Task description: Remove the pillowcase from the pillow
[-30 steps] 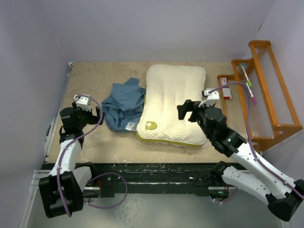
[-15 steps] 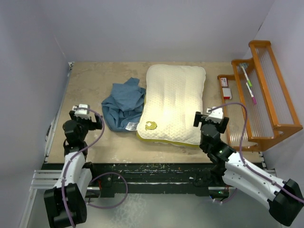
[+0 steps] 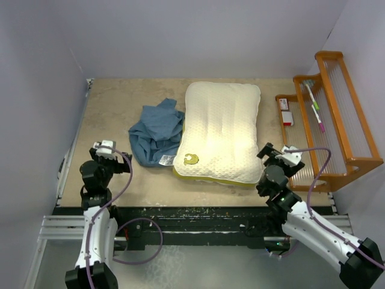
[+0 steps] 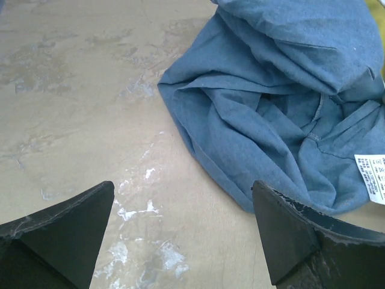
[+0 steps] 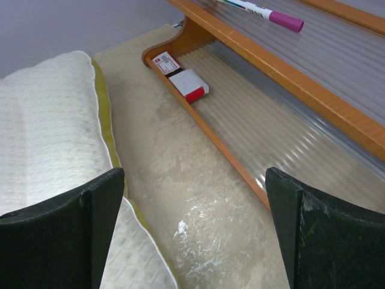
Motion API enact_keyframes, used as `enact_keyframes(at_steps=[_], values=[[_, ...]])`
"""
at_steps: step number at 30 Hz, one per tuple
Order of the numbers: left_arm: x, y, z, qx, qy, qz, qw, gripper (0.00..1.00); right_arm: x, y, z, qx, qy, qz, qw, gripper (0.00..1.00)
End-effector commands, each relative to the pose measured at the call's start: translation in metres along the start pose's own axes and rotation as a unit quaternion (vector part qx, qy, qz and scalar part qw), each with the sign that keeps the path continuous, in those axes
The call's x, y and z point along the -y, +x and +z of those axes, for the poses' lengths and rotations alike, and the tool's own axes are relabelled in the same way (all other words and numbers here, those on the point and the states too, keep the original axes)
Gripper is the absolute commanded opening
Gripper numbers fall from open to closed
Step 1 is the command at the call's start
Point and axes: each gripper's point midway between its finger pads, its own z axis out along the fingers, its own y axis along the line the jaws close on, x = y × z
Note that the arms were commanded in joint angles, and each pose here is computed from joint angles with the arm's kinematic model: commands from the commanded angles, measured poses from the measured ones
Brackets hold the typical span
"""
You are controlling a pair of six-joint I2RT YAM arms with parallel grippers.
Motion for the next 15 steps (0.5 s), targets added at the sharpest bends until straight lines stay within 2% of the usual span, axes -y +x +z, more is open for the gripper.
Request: enact_keyframes(at_steps=[1,6,15], values=[[0.004,-0.004,-0.002,0.043,0.007,0.016,0.999,0.99,0.004,-0.021,0.000,0.010,0.012,0.012,1.000,1.00],[0.009,0.006,-0.001,0.049,0.021,0.024,0.998,0.99,0.015,0.002,-0.003,-0.016,0.014,-0.038,0.999,1.00],[0.009,0.006,-0.002,0.051,0.022,0.025,0.998,0.99,-0.017,0.042,0.009,-0.037,-0.033,-0.116,0.992,1.00]])
